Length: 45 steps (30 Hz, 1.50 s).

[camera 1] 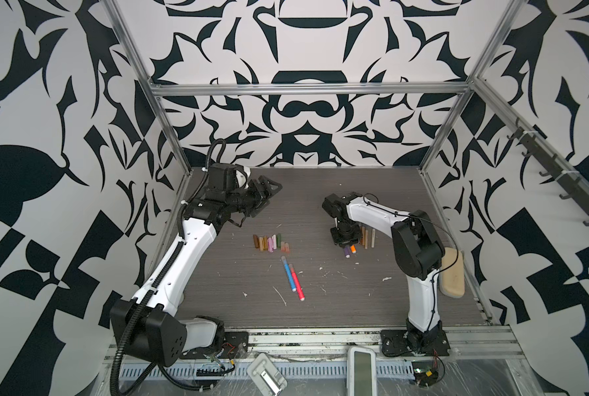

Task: Open the pen caps
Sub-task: 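Move the right gripper to the pink highlighter and grasp it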

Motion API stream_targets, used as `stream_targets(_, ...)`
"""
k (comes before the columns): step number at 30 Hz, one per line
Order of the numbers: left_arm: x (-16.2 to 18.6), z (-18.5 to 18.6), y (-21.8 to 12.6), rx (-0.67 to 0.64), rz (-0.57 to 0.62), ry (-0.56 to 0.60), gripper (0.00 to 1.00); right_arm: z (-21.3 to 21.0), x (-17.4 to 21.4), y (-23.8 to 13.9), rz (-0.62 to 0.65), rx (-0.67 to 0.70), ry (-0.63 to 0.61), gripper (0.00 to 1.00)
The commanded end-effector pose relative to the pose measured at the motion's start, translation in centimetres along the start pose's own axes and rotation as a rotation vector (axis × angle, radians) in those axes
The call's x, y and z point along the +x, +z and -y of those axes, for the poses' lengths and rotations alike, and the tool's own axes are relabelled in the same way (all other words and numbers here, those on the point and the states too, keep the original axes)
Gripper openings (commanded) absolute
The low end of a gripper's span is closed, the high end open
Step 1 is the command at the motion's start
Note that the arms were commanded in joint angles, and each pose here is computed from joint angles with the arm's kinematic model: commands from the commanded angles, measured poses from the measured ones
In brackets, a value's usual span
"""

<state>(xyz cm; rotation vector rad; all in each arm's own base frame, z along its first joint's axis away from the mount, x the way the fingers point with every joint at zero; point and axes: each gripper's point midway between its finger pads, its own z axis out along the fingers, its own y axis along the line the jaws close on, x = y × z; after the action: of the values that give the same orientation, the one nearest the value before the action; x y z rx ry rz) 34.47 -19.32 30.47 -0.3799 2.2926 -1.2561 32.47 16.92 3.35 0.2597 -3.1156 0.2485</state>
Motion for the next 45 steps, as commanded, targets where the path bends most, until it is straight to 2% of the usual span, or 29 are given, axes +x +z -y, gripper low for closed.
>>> stream_targets(1,0.3,0.2,-0.4,0.015,-0.005,-0.002,0.81,1.2,0.2,-1.6,0.017,0.041,-0.009,0.30)
stream_targets(4,0.4,0.0,-0.2,0.013,-0.014,-0.005,0.81,1.5,0.3,-3.1,0.056,0.048,-0.013,0.28)
stream_targets(10,0.2,-0.5,1.0,0.012,-0.031,-0.032,0.81,-8.7,5.0,-7.3,0.083,-0.337,-0.128,0.26)
stream_targets(13,-0.1,-0.7,1.8,0.018,-0.041,-0.054,0.80,-13.7,8.3,-7.8,0.074,-0.395,-0.188,0.25)
stream_targets(15,-0.1,-0.8,2.2,0.027,-0.050,-0.069,0.84,-16.2,10.1,-7.7,0.067,-0.406,-0.218,0.25)
stream_targets(17,-0.2,-0.9,2.6,0.027,-0.053,-0.084,0.99,-18.0,11.5,-7.2,0.066,-0.407,-0.234,0.25)
stream_targets(19,-0.2,-1.2,2.8,0.025,-0.051,-0.095,0.99,-19.2,12.6,-6.7,0.055,-0.415,-0.241,0.25)
stream_targets(27,0.0,-1.8,3.2,0.006,-0.040,-0.124,0.99,-19.7,14.9,-4.4,-0.001,-0.365,-0.274,0.25)
stream_targets(41,0.5,-2.1,3.0,0.002,-0.040,-0.138,0.99,-20.4,14.9,-3.1,-0.025,-0.359,-0.282,0.28)
stream_targets(45,0.6,-2.1,3.0,0.000,-0.044,-0.140,0.99,-19.7,15.1,-1.7,-0.051,-0.305,-0.274,0.28)
